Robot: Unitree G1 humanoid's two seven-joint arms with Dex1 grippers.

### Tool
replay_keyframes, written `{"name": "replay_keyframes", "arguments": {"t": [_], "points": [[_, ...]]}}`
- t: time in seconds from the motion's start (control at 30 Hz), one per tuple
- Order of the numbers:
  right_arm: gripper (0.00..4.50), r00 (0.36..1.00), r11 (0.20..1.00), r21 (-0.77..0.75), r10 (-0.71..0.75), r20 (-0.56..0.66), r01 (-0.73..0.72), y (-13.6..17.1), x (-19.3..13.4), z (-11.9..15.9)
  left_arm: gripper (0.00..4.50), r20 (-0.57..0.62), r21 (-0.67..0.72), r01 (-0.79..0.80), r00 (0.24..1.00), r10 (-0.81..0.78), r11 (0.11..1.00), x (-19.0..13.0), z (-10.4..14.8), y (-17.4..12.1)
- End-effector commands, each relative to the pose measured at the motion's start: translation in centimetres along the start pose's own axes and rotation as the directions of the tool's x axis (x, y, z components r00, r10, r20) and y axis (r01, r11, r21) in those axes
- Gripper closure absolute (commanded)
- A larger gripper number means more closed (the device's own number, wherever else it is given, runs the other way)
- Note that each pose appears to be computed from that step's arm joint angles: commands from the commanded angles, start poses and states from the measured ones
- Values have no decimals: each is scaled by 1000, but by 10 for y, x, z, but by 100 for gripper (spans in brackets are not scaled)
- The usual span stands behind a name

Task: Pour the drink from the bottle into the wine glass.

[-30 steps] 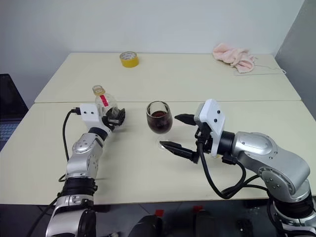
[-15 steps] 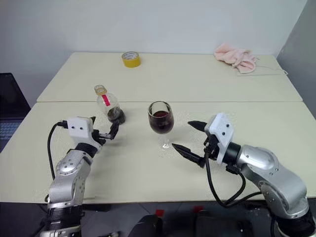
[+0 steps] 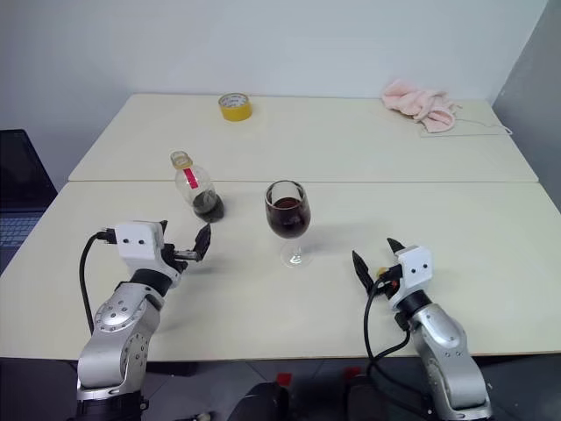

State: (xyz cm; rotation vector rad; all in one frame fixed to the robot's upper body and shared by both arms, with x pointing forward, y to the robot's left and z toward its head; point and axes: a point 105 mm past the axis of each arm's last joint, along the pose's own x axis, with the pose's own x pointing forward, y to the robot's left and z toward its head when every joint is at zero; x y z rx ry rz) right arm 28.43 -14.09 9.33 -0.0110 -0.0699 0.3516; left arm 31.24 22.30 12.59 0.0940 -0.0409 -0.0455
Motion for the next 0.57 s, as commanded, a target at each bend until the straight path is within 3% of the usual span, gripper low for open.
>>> {"name": "replay_keyframes", "arguments": {"t": [0.03,0.27,0.57], "points": [[0,996,999,7,-50,75,49,-2,2,9,3,82,9,49,995,-49,999,-6,16,-13],[0,988,992,30,-125,86,123,-18,7,8,3,93,4,78,993,-78,997,-11,13,-23],[0,994,996,21,-86,72,85,-22,13,6,3,128,34,40,991,-44,999,-12,16,-21]]}}
